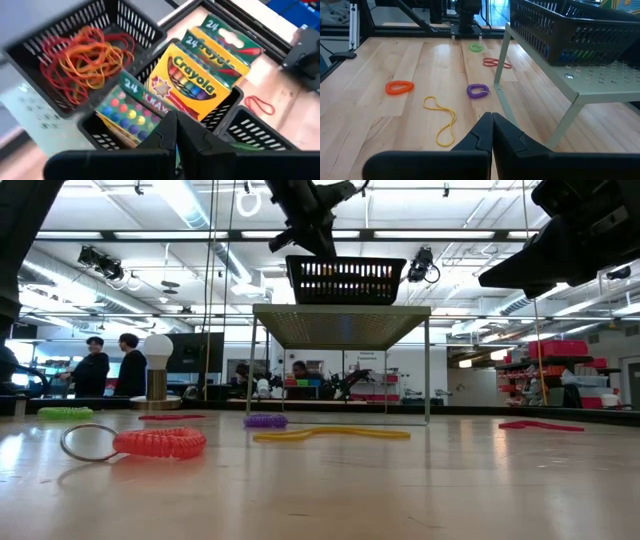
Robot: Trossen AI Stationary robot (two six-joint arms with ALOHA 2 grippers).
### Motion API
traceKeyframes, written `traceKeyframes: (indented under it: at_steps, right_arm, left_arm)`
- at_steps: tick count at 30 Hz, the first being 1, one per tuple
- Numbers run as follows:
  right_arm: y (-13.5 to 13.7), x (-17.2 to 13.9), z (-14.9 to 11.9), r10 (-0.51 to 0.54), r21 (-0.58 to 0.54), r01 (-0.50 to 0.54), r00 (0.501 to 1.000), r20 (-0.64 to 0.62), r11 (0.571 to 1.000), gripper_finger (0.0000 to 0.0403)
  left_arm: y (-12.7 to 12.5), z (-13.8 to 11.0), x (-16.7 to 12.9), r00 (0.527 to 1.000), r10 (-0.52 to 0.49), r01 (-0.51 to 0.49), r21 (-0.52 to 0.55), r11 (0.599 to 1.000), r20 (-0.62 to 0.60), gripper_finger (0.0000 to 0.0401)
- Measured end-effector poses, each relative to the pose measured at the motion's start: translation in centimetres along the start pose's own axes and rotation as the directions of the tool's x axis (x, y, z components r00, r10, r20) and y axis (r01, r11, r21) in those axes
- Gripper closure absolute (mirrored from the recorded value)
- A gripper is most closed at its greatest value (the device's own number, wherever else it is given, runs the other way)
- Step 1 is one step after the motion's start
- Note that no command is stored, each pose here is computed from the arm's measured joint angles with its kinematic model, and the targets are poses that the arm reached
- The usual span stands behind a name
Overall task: Pick & Place Office Desk Supplies
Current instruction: Put the top yellow crayon box into the middle black bin on the shelf, then put the red rubber band into the top black bin on the shelf
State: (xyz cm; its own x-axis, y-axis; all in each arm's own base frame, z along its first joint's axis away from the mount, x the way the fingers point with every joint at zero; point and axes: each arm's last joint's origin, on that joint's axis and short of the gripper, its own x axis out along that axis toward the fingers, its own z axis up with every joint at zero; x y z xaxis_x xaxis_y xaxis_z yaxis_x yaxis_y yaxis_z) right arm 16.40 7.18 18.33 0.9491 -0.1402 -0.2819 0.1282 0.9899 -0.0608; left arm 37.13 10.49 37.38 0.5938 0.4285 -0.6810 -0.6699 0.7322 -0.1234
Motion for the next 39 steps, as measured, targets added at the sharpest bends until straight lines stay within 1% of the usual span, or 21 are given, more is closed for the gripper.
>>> traceKeyframes:
  at_steps: [2, 4, 7, 10, 12, 14, 17, 19, 21, 23, 25, 27, 29, 30, 34, 39]
  right_arm:
    - [0.0, 0.0, 0.0, 0.0, 0.0, 0.0, 1.0, 0.0, 1.0, 0.0397]
    - [0.0, 0.0, 0.0, 0.0, -0.001, 0.0, 1.0, 0.0, 1.0, 0.0397]
    - [0.0, 0.0, 0.0, 0.002, 0.0, -0.002, 1.0, 0.0, 1.0, 0.0397]
    - [0.0, 0.0, 0.1, 0.004, 0.016, -0.004, 1.0, 0.005, 1.0, 0.0397]
    - [0.0, 0.0, 0.1, 0.004, 0.033, -0.004, 1.0, 0.005, 0.999, 0.0397]
    - [0.0, 0.0, 0.1, 0.003, 0.044, -0.003, 1.0, 0.005, 0.999, 0.0397]
    - [0.0, 0.0, 0.1, 0.002, 0.052, -0.002, 1.0, 0.005, 0.999, 0.0397]
    - [0.0, 0.0, 0.1, 0.002, 0.059, -0.002, 1.0, 0.004, 0.998, 0.0397]
    - [0.0, 0.0, 0.0, 0.001, 0.061, -0.001, 1.0, -0.001, 0.998, 0.0397]
    - [0.0, 0.0, 0.3, -0.01, 0.076, 0.013, 0.999, -0.045, 0.997, 0.0397]
    - [0.0, -0.1, 0.9, -0.047, 0.095, 0.059, 0.991, -0.124, 0.994, 0.0396]
    - [-0.2, -0.4, 1.5, -0.088, 0.117, 0.116, 0.972, -0.218, 0.986, 0.0394]
    - [-0.5, -0.8, 2.3, -0.119, 0.143, 0.166, 0.948, -0.294, 0.976, 0.039]
    - [-0.7, -1.0, 2.7, -0.13, 0.16, 0.19, 0.937, -0.323, 0.969, 0.0386]
    - [-1.4, -1.6, 3.6, -0.162, 0.218, 0.274, 0.891, -0.423, 0.937, 0.0364]
    - [-2.0, -2.2, 2.8, -0.206, 0.189, 0.341, 0.837, -0.507, 0.921, 0.0327]
  left_arm:
    - [-0.3, 0.0, -1.4, 0.999, 0.011, -0.013, 0.049, 0.999, 0.035, 0.0395]
    - [-0.5, 0.2, -3.9, 0.995, 0.02, -0.028, 0.091, 0.995, 0.097, 0.0394]
    - [-0.5, -0.5, -6.9, 0.988, 0.009, -0.033, 0.151, 0.988, 0.153, 0.0394]
    - [-0.7, -2.6, -7.4, 0.986, -0.036, -0.002, 0.228, 0.974, 0.16, 0.0394]
    - [-0.6, -4.5, -7.1, 0.978, -0.12, 0.068, 0.277, 0.958, 0.173, 0.0394]
    - [-0.2, -6.4, -7.0, 0.947, -0.24, 0.168, 0.31, 0.936, 0.212, 0.0394]
    - [0.6, -9.5, -6.1, 0.879, -0.396, 0.296, 0.347, 0.89, 0.267, 0.0394]
    - [1.2, -11.7, -5.5, 0.83, -0.461, 0.334, 0.382, 0.862, 0.313, 0.0394]
    - [1.9, -13.4, -5.2, 0.778, -0.491, 0.33, 0.41, 0.85, 0.391, 0.0394]
    - [2.9, -15.3, -4.8, 0.748, -0.499, 0.319, 0.422, 0.848, 0.438, 0.0394]
    - [3.7, -17.2, -4.0, 0.732, -0.506, 0.327, 0.416, 0.848, 0.456, 0.0394]
    - [4.5, -18.9, -3.5, 0.718, -0.509, 0.332, 0.409, 0.85, 0.474, 0.0393]
    - [5.1, -19.9, -3.4, 0.689, -0.513, 0.337, 0.401, 0.852, 0.512, 0.0392]
    - [5.5, -20.4, -3.4, 0.687, -0.507, 0.332, 0.395, 0.857, 0.521, 0.0391]
    - [6.2, -21.6, -3.0, 0.717, -0.457, 0.305, 0.353, 0.885, 0.526, 0.0387]
    - [6.4, -21.7, -3.0, 0.728, -0.413, 0.295, 0.294, 0.909, 0.547, 0.0387]
